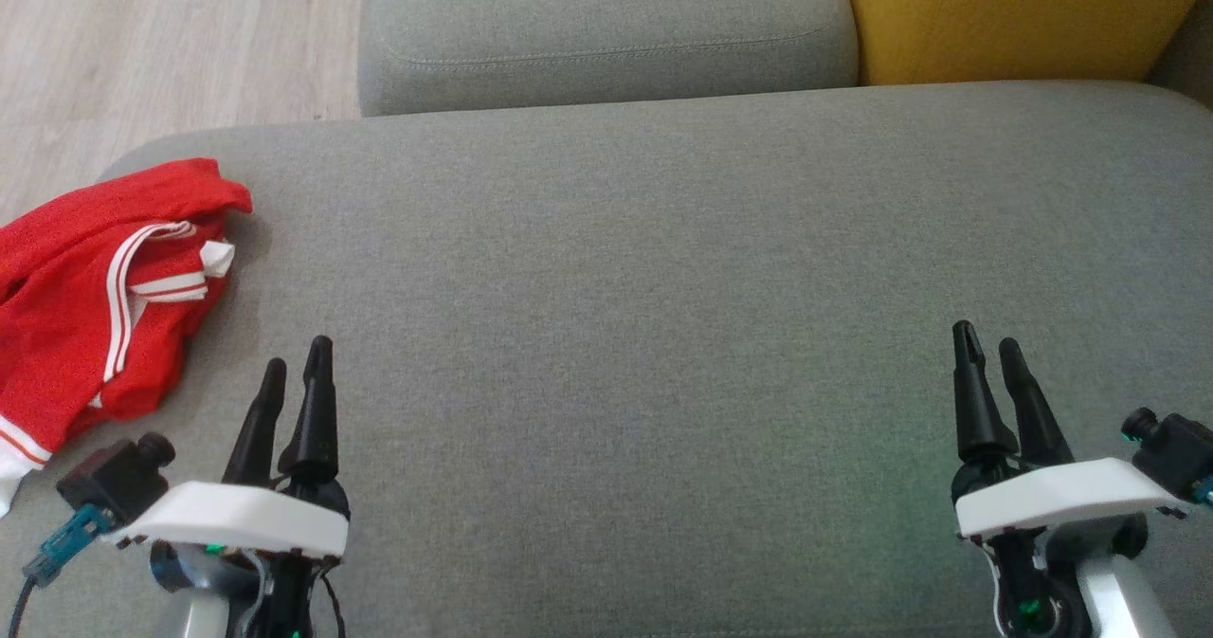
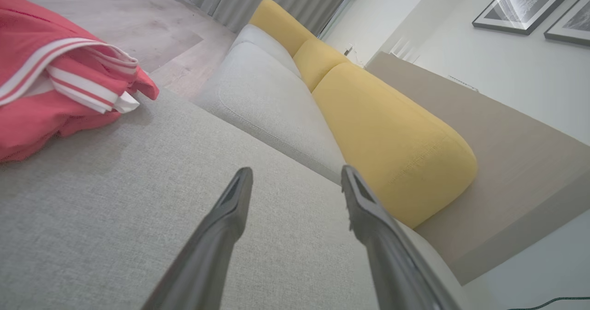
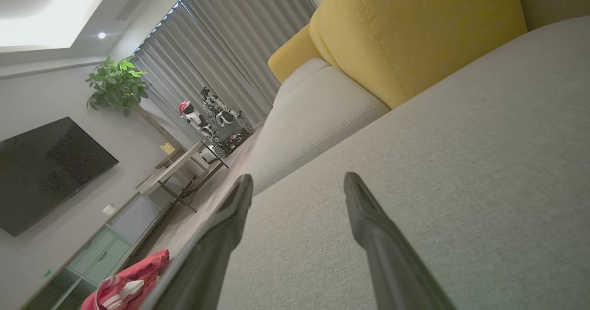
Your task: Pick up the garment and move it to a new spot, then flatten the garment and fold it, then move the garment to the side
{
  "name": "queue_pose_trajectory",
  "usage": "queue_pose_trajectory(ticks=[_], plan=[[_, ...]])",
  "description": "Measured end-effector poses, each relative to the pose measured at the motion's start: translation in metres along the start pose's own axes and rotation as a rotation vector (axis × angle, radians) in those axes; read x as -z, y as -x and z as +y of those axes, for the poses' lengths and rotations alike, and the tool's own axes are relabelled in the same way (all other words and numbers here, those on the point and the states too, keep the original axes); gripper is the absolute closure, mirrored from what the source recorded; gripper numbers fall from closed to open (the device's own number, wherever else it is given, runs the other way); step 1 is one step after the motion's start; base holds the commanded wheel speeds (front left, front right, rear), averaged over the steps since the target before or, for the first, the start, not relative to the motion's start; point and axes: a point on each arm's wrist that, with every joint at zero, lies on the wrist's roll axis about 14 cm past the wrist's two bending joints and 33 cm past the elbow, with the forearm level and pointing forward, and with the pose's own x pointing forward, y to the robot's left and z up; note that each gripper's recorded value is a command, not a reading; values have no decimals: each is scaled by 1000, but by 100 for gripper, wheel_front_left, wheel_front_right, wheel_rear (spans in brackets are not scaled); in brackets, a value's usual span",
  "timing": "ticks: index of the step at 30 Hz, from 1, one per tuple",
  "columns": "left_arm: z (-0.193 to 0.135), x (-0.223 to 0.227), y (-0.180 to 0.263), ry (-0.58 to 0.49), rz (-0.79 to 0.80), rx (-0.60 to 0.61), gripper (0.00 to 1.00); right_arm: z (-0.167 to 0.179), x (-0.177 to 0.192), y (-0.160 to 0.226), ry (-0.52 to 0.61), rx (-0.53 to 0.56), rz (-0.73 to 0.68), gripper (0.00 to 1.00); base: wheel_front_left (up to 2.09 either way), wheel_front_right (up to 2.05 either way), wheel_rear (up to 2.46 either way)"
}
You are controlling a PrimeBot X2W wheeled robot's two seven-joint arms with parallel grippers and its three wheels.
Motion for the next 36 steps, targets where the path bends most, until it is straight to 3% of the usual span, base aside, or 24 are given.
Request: queue_pose_trajectory(ticks=[36], plan=[[0, 18, 18, -516, 28, 37, 0, 5, 12, 3, 471, -47, 18, 0, 0, 0, 0]])
